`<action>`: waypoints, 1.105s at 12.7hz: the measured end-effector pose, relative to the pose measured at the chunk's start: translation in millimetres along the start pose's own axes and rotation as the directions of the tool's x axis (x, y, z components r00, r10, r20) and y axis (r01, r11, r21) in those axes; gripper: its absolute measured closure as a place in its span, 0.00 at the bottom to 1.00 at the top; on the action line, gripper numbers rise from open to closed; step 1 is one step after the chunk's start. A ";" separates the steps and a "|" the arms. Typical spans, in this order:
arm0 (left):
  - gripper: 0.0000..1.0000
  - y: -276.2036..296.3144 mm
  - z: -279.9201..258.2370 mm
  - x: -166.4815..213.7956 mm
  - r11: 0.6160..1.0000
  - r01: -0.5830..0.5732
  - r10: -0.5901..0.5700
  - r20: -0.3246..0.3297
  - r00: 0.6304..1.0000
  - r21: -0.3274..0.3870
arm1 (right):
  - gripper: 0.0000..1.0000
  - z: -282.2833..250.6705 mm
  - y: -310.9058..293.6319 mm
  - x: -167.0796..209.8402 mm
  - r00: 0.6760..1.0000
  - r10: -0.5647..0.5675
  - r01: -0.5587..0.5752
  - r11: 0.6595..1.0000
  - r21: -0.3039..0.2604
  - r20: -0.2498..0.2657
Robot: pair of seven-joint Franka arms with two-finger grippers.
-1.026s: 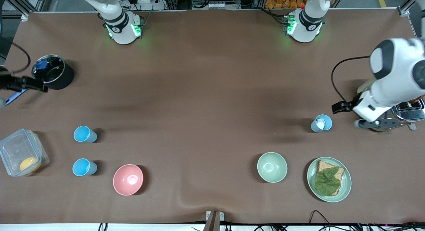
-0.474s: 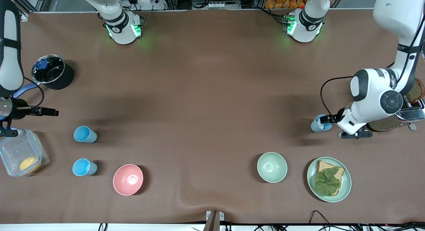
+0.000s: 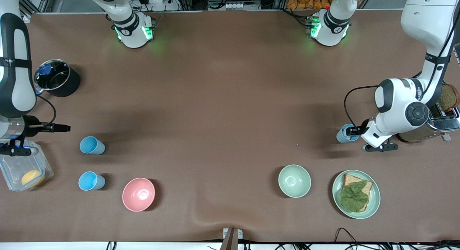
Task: Stack blue cups with both arms
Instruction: 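Close the left gripper on the tissue cup while the right gripper grasps the blue cup, then carry the tissue cup with the left gripper while the right gripper lifts its cup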
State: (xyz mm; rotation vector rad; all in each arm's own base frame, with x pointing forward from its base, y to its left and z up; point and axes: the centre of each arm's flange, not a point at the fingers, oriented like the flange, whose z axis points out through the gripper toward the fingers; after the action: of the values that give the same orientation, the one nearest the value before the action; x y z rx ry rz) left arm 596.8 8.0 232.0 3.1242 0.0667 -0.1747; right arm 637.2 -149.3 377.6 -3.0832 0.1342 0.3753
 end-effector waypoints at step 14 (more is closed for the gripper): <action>0.96 300.1 -94.5 -70.4 0.990 0.020 -0.028 -0.058 0.998 -0.137 | 0.00 116.8 5.7 48.4 0.996 -0.074 0.072 0.997 -0.027 -0.057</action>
State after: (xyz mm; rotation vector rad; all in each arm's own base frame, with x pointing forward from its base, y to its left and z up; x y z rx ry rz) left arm 550.4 -293.4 336.6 2.9929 0.1125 -0.0740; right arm 655.7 -153.9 252.5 -3.1145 0.0184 0.2873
